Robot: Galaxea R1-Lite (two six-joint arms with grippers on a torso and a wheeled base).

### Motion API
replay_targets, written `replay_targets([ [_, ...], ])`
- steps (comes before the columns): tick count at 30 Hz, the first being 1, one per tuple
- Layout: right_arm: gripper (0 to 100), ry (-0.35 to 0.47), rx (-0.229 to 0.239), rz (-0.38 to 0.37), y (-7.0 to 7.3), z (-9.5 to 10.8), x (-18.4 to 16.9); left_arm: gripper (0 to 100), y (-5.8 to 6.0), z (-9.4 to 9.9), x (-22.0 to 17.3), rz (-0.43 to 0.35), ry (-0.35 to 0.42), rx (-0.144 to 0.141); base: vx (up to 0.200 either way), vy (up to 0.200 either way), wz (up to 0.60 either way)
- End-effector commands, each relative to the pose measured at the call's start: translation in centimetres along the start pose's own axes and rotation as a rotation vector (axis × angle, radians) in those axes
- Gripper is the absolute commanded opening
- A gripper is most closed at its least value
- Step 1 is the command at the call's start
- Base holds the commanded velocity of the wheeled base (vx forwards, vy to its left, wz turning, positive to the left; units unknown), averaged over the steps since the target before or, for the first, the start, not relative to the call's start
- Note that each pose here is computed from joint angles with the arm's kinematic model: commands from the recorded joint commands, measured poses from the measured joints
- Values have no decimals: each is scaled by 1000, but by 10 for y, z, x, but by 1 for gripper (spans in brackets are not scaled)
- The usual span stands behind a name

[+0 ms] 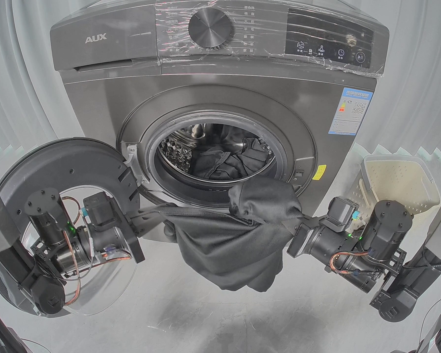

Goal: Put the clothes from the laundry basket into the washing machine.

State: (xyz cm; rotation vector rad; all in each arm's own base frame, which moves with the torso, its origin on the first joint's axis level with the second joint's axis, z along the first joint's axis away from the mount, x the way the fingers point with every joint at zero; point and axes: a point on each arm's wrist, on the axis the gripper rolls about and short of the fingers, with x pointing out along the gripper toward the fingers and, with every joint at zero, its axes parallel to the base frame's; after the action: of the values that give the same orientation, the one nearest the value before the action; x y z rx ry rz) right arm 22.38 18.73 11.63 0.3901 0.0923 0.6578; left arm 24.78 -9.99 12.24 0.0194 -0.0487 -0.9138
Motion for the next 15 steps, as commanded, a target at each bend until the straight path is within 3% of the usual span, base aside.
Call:
replay_targets([
  [1, 0, 0, 25, -8, -2, 0, 0, 0, 14, 23, -13, 65, -75, 52, 0, 0, 0],
  [15, 0, 60, 30, -33, -7, -16, 1, 0, 12, 25, -4, 47, -91, 61, 0, 0, 0],
])
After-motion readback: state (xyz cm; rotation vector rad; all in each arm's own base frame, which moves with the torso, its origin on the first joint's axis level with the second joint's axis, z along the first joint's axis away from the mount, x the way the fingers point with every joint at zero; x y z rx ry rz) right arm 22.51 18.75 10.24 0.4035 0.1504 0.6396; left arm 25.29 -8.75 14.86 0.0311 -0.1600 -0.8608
